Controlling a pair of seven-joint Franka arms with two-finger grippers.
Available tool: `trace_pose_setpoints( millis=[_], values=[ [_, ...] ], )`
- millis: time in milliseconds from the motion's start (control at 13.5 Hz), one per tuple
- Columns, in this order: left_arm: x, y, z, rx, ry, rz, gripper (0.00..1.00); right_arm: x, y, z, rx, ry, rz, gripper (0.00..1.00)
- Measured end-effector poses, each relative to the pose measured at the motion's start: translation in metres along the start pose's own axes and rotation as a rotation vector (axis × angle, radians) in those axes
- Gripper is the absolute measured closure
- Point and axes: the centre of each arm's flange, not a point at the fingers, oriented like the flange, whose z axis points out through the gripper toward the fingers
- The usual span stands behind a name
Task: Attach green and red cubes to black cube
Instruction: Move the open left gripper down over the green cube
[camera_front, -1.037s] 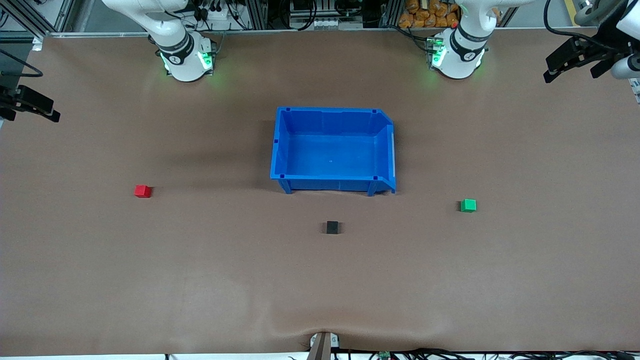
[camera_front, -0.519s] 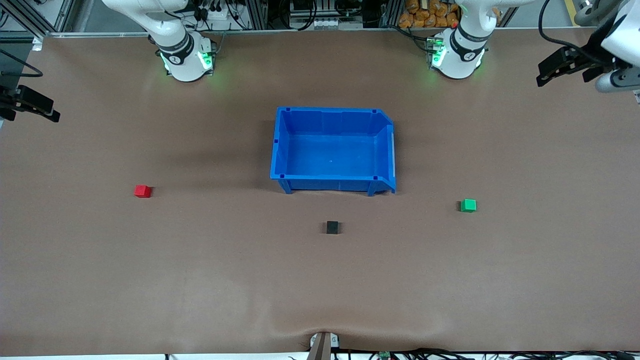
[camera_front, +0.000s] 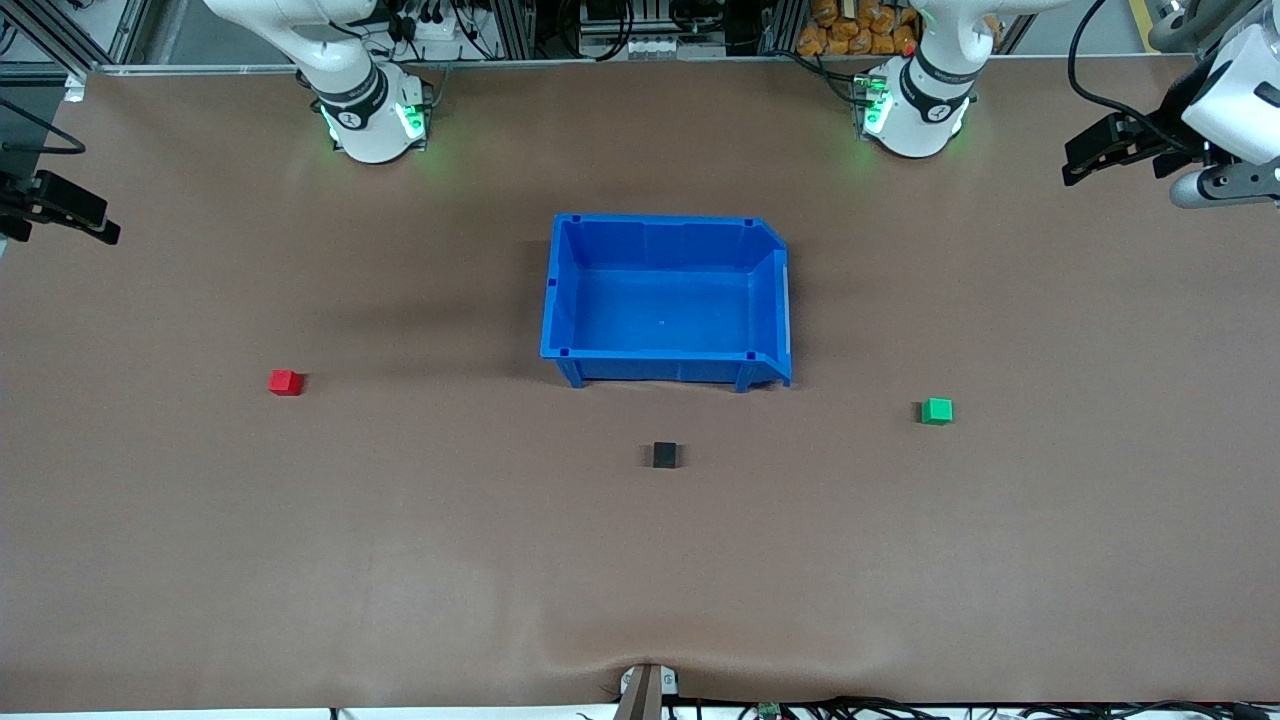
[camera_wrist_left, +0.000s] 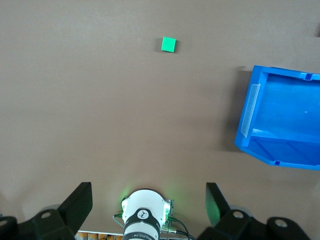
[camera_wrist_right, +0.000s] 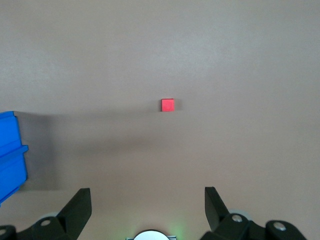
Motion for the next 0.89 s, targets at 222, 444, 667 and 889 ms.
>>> trace_pose_setpoints(
  millis=[222, 444, 667, 889],
  values=[
    [0.004, 0.002, 0.008, 0.0, -0.002, 0.003, 0.0, 0.0, 0.0, 0.0, 0.0, 0.0, 0.0, 0.0],
    [0.008, 0.004, 0.018, 0.001, 0.0, 0.008, 0.0, 0.0, 0.0, 0.0, 0.0, 0.0, 0.0, 0.0],
    [0.012, 0.008, 0.029, 0.002, 0.003, 0.035, 0.0, 0.0, 0.0, 0.0, 0.0, 0.0, 0.001, 0.0],
    [0.019, 0.011, 0.048, 0.002, 0.009, 0.044, 0.0, 0.0, 0.0, 0.0, 0.0, 0.0, 0.001, 0.0]
  ],
)
